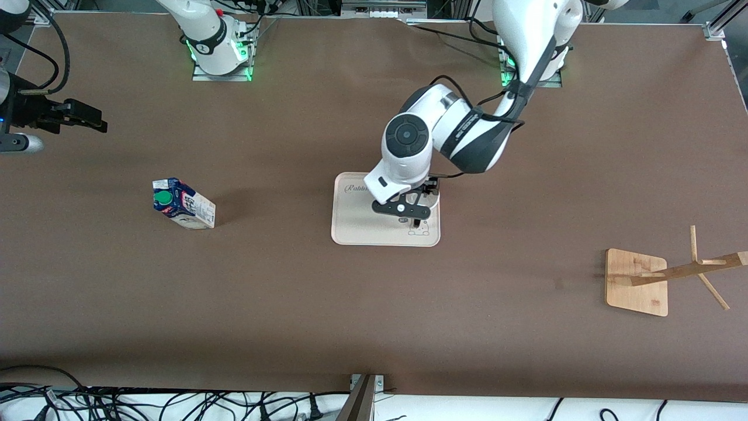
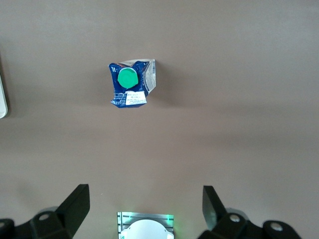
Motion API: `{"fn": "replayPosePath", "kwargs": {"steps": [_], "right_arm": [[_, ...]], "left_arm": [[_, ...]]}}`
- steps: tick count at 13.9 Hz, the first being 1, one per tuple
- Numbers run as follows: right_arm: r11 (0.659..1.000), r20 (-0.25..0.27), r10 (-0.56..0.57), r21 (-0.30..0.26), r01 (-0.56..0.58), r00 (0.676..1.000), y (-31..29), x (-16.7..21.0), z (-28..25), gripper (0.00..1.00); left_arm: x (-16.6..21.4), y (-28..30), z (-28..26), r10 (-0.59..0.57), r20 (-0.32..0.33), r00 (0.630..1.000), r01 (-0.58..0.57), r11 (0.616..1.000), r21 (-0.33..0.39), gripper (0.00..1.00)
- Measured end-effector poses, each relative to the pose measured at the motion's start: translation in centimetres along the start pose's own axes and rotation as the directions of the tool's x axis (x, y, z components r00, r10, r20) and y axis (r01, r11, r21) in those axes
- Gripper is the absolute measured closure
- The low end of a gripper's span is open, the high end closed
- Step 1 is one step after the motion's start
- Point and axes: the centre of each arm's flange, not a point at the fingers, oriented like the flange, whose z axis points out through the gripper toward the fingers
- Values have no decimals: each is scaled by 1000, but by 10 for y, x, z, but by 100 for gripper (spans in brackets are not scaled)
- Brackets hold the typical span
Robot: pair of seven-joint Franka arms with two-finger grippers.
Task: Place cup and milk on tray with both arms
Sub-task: 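Raise the left gripper away while the right gripper reaches the milk carton, then close the right gripper on the milk carton and lift it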
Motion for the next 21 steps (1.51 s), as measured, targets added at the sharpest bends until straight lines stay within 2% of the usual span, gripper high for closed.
{"fn": "replayPosePath", "kwargs": {"steps": [4, 7, 10, 12, 13, 16, 21], "right_arm": [[999, 30, -30, -13, 31, 999, -13, 23, 19, 0], [999, 60, -46, -17, 47, 997, -20, 48, 51, 0], [998, 41, -63, -27, 64, 997, -29, 75, 80, 0], [997, 39, -66, -29, 67, 997, -30, 86, 103, 0], [997, 30, -66, -30, 67, 997, -29, 90, 116, 0], [997, 10, -73, -33, 73, 997, -32, 95, 142, 0], [996, 0, -84, -31, 84, 996, -39, 93, 178, 0]], "left_arm": [[2, -63, -63, 20, 16, 1000, -20, 1000, 11, 0], [11, -144, -118, 14, -18, 1000, -14, 1000, -8, 0], [16, -224, -155, -69, -48, 996, 67, 997, -27, 0], [10, -263, -167, -113, -21, 993, 113, 993, -24, 0], [8, -277, -171, -113, -13, 994, 113, 993, -23, 0], [7, -318, -198, -62, -60, 996, 60, 998, -34, 0], [-1, -368, -219, -101, -89, 991, 97, 994, -43, 0]]}}
